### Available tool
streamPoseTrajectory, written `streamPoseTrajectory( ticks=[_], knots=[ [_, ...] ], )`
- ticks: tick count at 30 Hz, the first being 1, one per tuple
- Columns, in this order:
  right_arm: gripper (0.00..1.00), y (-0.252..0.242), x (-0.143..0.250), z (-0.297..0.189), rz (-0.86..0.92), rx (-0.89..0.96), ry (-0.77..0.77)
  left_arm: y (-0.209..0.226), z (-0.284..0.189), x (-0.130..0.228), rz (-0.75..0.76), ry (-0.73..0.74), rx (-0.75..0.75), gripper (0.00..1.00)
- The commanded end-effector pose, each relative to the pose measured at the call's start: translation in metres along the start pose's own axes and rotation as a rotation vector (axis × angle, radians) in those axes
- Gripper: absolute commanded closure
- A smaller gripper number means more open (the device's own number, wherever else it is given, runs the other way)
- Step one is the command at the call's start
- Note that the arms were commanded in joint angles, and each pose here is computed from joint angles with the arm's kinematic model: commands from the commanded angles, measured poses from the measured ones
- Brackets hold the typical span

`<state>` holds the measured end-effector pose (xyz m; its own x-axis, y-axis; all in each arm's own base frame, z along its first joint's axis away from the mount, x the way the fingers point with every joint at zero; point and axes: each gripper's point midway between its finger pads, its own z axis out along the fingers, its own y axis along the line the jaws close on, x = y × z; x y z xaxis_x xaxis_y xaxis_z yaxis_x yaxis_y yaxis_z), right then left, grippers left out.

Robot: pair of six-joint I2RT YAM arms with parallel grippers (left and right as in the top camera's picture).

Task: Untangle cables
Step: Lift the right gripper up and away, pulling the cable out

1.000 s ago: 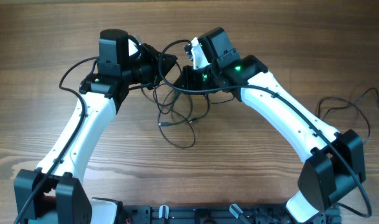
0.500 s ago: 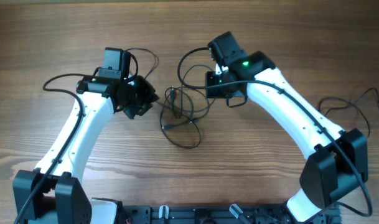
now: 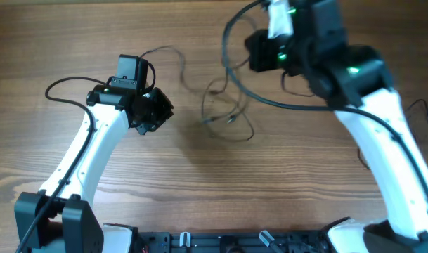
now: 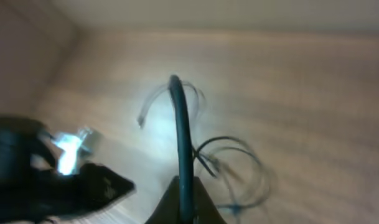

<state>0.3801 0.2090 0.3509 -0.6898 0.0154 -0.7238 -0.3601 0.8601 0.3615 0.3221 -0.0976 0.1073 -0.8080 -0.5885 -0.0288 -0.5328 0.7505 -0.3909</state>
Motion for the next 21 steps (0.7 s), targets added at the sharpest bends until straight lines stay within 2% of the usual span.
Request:
streamPoseTrajectory(
  ticks=[1,2,3,4,6,9,17,21],
  knots=[
    [0.96,0.017,-0.016,-0.022,0.035,-0.129,-0.047,-0.001,0.001,0.0,0.031,-0.011,-0.003,0.74],
    [0.96,0.024,-0.016,-0.024,0.033,-0.174,-0.041,-0.005,0.002,0.001,0.043,-0.012,0.004,0.73],
    [0.96,0.031,-0.016,-0.024,0.028,-0.214,-0.036,-0.009,0.003,0.004,0.058,-0.012,0.011,0.66],
    [0.96,0.037,-0.016,-0.026,0.022,-0.252,-0.035,-0.015,0.004,0.007,0.075,-0.01,0.021,0.51],
    [0.96,0.056,-0.023,-0.032,-0.007,-0.359,-0.054,-0.025,0.007,0.013,0.11,-0.01,0.043,0.32],
    [0.96,0.073,-0.036,-0.04,-0.027,-0.453,-0.101,-0.041,0.011,0.019,0.157,-0.016,0.073,0.19],
    [0.96,0.078,-0.049,-0.044,-0.024,-0.475,-0.153,-0.057,0.033,0.014,0.184,-0.018,0.115,0.13],
    [0.96,0.078,-0.048,-0.044,-0.023,-0.472,-0.15,-0.082,0.045,0.026,0.204,0.082,0.247,0.12]
  ],
)
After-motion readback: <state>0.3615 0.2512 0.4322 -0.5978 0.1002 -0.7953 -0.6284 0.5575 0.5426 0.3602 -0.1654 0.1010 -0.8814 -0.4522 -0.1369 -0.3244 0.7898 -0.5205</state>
